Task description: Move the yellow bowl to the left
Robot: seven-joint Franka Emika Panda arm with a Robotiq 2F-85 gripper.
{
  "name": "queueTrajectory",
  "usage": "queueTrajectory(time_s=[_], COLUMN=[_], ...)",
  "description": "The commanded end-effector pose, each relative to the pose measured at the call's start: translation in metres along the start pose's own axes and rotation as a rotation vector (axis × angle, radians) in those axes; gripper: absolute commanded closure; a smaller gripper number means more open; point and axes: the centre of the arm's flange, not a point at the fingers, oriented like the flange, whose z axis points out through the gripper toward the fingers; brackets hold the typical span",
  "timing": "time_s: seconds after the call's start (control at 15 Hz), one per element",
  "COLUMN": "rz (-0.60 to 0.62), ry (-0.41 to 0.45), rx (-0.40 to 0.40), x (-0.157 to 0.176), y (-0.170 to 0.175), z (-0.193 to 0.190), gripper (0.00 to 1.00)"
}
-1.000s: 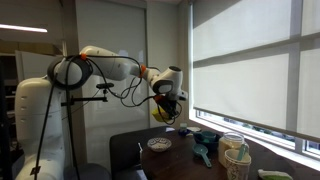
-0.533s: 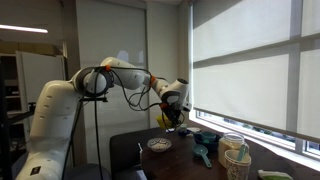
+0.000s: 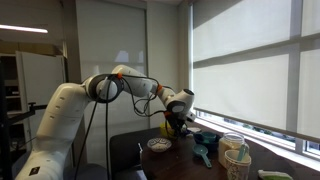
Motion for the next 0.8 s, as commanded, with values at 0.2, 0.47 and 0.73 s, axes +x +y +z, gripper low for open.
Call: queueTrajectory(time_s=[0.2,0.47,0.73], rz=[-0.014,-0.067,-0.081], ry=[0.105,0.152,0.137], rx=[-0.003,-0.028,-0.043], x=[0.000,-0.004,-0.009], y=[0.006,-0.002,-0.004], z=[-0.021,-0.023,-0.018], gripper=[0.97,0.97,0.97])
